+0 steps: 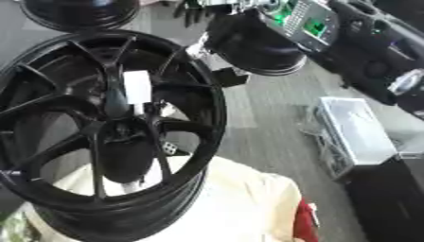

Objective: Pull the pin out of the wheel hub.

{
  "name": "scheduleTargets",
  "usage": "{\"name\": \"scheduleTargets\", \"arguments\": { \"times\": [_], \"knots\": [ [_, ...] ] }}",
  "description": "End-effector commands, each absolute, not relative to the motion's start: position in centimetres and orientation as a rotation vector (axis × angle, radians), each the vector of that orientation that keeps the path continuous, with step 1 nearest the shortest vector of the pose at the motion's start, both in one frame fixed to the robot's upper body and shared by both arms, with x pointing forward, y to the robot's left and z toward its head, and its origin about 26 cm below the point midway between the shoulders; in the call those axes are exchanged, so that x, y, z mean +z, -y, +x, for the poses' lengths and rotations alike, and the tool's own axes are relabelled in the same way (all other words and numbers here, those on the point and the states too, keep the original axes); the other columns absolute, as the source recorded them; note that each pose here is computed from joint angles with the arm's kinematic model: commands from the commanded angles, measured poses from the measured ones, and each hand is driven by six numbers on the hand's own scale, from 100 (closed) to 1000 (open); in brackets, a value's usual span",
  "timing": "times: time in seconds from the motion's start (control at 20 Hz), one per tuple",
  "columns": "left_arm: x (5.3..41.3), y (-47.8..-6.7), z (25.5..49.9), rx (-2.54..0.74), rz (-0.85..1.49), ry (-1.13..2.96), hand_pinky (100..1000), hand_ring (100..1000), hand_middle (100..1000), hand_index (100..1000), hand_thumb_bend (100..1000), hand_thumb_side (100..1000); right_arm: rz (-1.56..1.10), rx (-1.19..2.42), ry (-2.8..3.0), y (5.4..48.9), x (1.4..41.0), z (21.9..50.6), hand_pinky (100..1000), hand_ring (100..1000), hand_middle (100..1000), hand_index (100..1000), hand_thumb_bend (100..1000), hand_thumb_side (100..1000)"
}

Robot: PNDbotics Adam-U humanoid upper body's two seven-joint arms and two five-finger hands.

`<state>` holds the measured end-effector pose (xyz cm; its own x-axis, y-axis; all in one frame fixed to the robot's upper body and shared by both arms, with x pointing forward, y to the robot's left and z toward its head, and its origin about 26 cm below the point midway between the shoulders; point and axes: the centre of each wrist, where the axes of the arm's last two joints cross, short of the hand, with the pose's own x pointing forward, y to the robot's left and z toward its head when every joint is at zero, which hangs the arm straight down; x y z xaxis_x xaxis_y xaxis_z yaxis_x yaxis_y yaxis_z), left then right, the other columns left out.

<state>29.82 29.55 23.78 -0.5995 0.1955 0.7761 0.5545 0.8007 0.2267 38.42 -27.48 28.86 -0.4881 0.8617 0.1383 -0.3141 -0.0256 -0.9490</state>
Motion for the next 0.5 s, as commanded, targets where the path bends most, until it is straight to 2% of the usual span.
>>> {"name": "scheduleTargets", "arguments": {
  "times": [0.05,0.5],
  "knots": [
    [24.7,-29.5,29.6,-0.623,-0.546,2.214,685,1000,892,765,100,674,-0.648,1.676,1.359,27.2,30.0,38.6,907,876,795,948,457,652],
    [24.6,-29.5,29.6,-0.633,-0.548,2.207,685,1000,894,766,100,678,-0.603,1.732,1.357,25.7,30.1,39.3,905,873,792,939,454,738]
  ]
}}
